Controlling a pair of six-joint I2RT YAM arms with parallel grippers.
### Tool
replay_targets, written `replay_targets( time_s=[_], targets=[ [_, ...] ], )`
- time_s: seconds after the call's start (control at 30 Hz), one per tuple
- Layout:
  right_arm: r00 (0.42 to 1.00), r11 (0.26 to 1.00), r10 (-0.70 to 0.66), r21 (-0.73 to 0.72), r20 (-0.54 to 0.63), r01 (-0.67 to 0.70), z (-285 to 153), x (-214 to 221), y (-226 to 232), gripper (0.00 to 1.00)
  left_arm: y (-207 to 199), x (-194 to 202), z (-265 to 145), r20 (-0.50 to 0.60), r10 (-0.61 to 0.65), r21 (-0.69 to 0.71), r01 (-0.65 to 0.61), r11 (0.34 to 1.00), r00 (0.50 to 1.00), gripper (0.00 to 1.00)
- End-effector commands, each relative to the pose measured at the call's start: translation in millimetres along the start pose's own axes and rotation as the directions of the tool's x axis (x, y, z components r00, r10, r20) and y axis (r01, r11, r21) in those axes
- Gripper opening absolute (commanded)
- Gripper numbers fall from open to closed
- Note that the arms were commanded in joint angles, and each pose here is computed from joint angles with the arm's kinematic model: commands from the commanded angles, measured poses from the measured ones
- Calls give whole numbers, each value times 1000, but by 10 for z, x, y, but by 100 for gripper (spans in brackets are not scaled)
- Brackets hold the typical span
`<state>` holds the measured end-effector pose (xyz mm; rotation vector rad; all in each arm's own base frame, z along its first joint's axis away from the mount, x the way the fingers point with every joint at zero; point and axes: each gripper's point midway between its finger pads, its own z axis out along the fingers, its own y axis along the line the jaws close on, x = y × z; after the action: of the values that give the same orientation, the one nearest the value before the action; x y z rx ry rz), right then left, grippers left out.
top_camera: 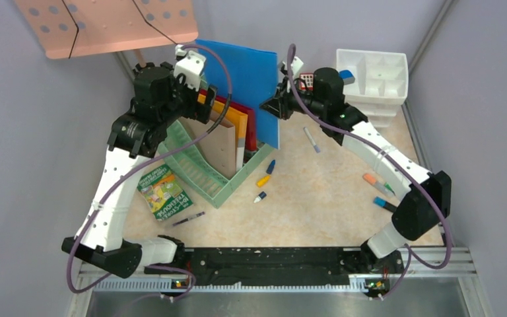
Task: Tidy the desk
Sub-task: Place the folder in the storage box.
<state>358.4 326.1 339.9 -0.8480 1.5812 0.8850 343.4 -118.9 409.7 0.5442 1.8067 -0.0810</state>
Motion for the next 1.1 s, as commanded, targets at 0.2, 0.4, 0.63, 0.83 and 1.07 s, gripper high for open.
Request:
replay_targets(
  time_s=[0.2,0.4,0.63,0.83,1.07],
  targets=[
    [987,995,-97,-17,124,100,425,-430,105,0,794,563,-194,-135,1,-342,-47,939,991,98],
    [977,986,-162,-24,142,167,436,-449,115,0,1047,782,-312,-188,14,-428,-95,899,982,98],
    [972,984,-159,-52,174,170,459,-389,159,0,1252,1033,-380,-263,-10,-464,-117,878,965,97],
    [974,984,-139,-84,179,156,503,-314,190,0,1313,1182,-309,-342,-16,-441,-146,886,940,95],
    [975,983,-135,-100,178,155,545,-286,198,0,1381,1276,-61,-407,-17,-386,-155,909,913,85]
  ],
)
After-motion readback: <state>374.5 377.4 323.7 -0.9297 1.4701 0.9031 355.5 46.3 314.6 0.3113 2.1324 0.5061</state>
